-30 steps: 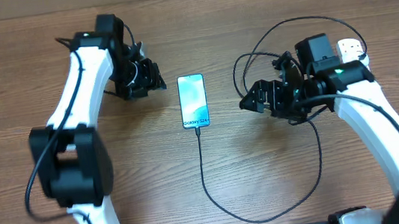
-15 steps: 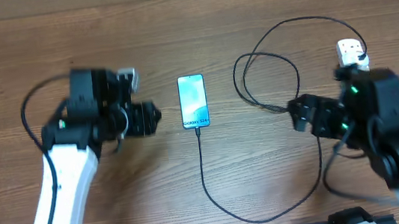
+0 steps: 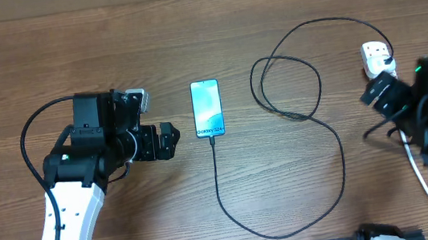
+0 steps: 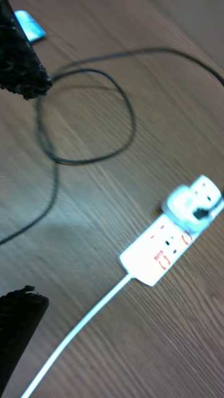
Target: Plug charger to phone and switch on socket
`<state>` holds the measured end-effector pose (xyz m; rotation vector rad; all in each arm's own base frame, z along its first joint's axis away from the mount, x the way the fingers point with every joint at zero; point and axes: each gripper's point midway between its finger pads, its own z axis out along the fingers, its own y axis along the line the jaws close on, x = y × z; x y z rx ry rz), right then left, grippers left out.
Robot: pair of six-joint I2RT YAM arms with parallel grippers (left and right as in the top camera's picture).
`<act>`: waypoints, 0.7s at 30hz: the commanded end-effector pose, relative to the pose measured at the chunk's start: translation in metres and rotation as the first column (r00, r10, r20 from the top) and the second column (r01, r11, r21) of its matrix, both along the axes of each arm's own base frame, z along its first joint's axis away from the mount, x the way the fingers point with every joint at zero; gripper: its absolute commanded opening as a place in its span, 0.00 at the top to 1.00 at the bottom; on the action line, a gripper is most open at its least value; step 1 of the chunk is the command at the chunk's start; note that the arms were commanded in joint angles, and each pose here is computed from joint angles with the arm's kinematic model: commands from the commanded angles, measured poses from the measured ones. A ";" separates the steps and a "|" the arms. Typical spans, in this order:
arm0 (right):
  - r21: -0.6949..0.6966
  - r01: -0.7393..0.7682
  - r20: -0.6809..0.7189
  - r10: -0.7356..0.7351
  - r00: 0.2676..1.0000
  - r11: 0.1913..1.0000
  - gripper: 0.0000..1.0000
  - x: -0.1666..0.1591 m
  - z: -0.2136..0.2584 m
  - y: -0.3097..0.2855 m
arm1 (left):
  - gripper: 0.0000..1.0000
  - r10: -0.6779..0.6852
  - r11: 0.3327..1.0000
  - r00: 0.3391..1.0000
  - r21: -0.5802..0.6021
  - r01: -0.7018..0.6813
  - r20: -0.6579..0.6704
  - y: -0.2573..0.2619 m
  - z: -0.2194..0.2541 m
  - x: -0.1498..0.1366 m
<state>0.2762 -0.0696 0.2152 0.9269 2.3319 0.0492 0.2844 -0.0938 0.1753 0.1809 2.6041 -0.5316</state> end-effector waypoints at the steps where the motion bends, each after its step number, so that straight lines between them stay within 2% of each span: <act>1: 0.101 -0.056 0.000 0.056 0.998 0.993 0.00 0.015 -0.017 -0.011 | 0.00 0.004 1.000 1.000 0.003 -0.004 -0.013 -0.001 -0.004 0.000; 5: 0.163 0.043 -0.023 -0.040 0.999 0.986 0.00 0.028 -0.041 -0.049 | 0.01 0.009 1.000 1.000 0.012 -0.009 -0.016 0.000 -0.005 0.000; 7: 0.173 0.083 -0.047 -0.076 0.996 0.981 0.00 0.031 -0.054 -0.065 | 0.00 0.010 0.999 1.000 -0.049 -0.011 -0.022 -0.008 0.000 0.000; 10: 0.171 0.088 -0.079 -0.075 0.994 0.981 0.00 0.036 -0.072 -0.078 | 0.00 -0.204 0.971 0.972 -0.099 0.216 0.116 -0.033 0.016 0.003; 12: 0.172 0.086 -0.102 -0.069 0.992 0.981 0.00 0.040 -0.086 -0.085 | 0.01 -0.286 0.946 0.940 -0.105 0.308 0.185 -0.042 0.023 0.006; 18: 0.171 0.095 -0.124 -0.075 0.989 0.981 0.00 0.050 -0.111 -0.103 | 0.00 -0.425 0.896 0.865 -0.016 0.445 0.268 -0.052 0.020 0.012; 21: 0.164 0.104 -0.112 -0.087 0.990 0.981 0.00 0.054 -0.114 -0.110 | 0.00 -0.432 0.891 0.853 -0.006 0.454 0.293 -0.056 0.021 0.018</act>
